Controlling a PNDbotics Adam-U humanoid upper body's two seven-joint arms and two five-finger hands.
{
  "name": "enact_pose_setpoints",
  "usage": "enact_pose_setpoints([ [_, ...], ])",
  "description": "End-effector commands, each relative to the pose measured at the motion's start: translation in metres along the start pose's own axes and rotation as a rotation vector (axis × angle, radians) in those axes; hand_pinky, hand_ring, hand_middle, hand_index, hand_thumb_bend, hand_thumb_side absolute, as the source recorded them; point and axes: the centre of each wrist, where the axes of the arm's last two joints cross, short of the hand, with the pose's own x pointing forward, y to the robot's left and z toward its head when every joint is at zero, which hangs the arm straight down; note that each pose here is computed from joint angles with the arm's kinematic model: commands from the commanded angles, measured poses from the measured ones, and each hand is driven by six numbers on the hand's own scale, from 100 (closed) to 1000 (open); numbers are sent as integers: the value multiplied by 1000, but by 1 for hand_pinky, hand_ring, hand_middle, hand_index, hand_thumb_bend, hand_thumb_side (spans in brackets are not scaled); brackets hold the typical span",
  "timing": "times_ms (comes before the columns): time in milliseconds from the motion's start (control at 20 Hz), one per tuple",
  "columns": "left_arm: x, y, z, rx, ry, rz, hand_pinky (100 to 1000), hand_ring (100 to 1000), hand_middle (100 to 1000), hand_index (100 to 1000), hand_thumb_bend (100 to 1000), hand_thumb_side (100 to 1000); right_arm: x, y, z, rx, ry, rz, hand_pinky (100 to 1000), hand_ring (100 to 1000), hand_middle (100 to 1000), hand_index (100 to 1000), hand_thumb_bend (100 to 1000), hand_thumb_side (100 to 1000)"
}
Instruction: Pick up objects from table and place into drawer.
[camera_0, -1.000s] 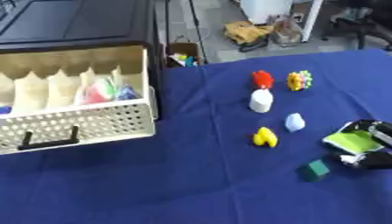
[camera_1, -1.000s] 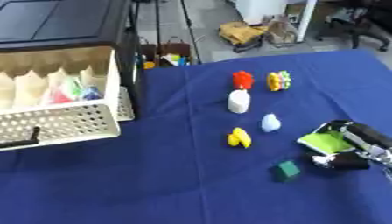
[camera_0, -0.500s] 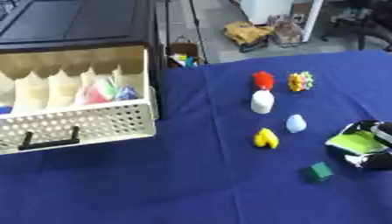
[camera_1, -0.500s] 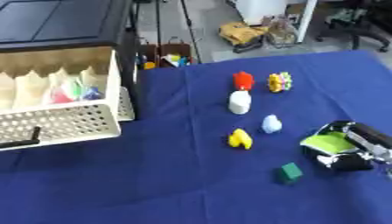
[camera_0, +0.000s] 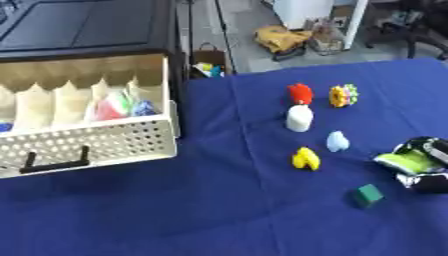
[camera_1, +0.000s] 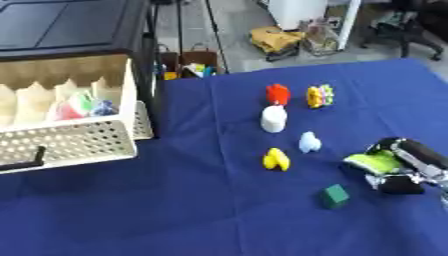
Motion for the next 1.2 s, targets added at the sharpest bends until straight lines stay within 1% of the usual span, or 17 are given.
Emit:
enact_pose_setpoints([
  [50, 3, -1, -7, -13, -25, 4, 549, 771, 710, 887, 330, 1000, -2, -12, 2, -49, -2, 9, 817, 868, 680, 575, 179, 294],
  [200, 3, -1, -7, -12, -25, 4, 549, 771, 711, 887, 329, 1000, 1, -14, 2, -73, -18, 0, 816, 864, 671, 557, 174, 302],
  [250, 3, -1, -7, -12, -24, 3, 549, 771, 711, 887, 328, 1000, 4, -16, 2, -82, -27, -2, 816, 861, 664, 539, 149, 321],
  [400, 3, -1, -8, -13, -23, 3, 550, 771, 711, 887, 328, 1000, 14, -23, 2, -117, -65, 0, 816, 857, 654, 518, 100, 333],
  [550, 3, -1, -8, -13, -23, 2, 550, 771, 711, 887, 328, 1000, 22, -30, 2, -160, -89, 21, 811, 849, 642, 497, 100, 375],
  [750, 3, -1, -8, -13, -22, 2, 550, 771, 711, 888, 327, 1000, 28, -36, 2, -222, -108, 53, 809, 845, 625, 467, 100, 399],
  [1000, 3, -1, -9, -13, -21, 2, 550, 770, 711, 887, 325, 1000, 36, -48, 2, -316, -152, 91, 804, 843, 626, 466, 100, 423],
  [1200, 4, -1, -9, -13, -21, 1, 550, 770, 711, 887, 325, 1000, 47, -61, 3, -390, -201, 129, 800, 841, 628, 467, 100, 450],
])
